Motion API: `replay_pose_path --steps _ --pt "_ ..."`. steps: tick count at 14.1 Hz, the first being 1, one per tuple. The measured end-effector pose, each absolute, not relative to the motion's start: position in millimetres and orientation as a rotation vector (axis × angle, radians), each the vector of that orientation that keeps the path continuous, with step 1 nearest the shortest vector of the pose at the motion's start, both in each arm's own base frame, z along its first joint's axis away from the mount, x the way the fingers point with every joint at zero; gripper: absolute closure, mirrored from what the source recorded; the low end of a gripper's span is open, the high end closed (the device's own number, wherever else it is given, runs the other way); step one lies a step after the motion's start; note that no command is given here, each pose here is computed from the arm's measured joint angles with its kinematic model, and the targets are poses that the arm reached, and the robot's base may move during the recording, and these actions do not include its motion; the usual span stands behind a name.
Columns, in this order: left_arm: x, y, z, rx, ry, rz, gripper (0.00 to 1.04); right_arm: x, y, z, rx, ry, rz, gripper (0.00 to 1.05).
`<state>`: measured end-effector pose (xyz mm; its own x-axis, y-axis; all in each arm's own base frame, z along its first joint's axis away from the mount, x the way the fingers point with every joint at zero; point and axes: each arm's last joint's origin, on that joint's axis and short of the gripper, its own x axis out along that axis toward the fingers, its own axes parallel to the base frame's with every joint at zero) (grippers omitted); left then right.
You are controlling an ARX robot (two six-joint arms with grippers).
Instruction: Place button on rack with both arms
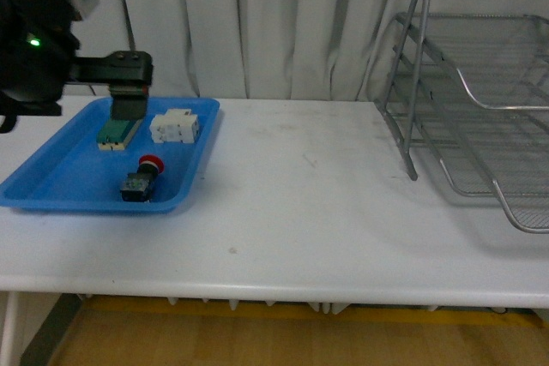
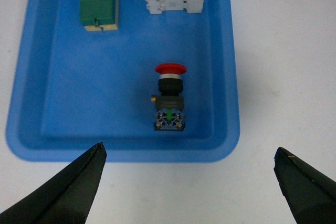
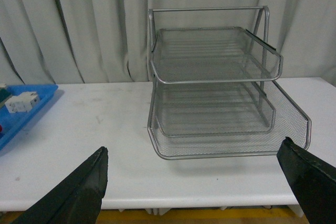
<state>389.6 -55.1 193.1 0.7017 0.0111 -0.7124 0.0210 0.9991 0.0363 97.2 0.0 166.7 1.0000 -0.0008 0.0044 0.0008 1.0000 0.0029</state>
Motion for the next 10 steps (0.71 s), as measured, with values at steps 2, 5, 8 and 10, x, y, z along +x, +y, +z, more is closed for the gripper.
replay_pose_path --steps 2,5,8,10 --pt "421 -64 178 0.087 0.831 -0.042 0.07 97 0 167 0.003 -0.004 -0.001 0.06" --pt "443 -64 152 0.167 0.909 -0.067 0.07 97 0 167 0.002 -0.004 -0.001 0.06" --pt "459 -46 127 0.182 0.963 0.011 0.07 97 0 167 0.003 -0.004 -0.001 0.06" --pt "464 -33 112 0.154 0.997 0.048 0.07 97 0 167 0.003 -0.004 -0.001 0.06"
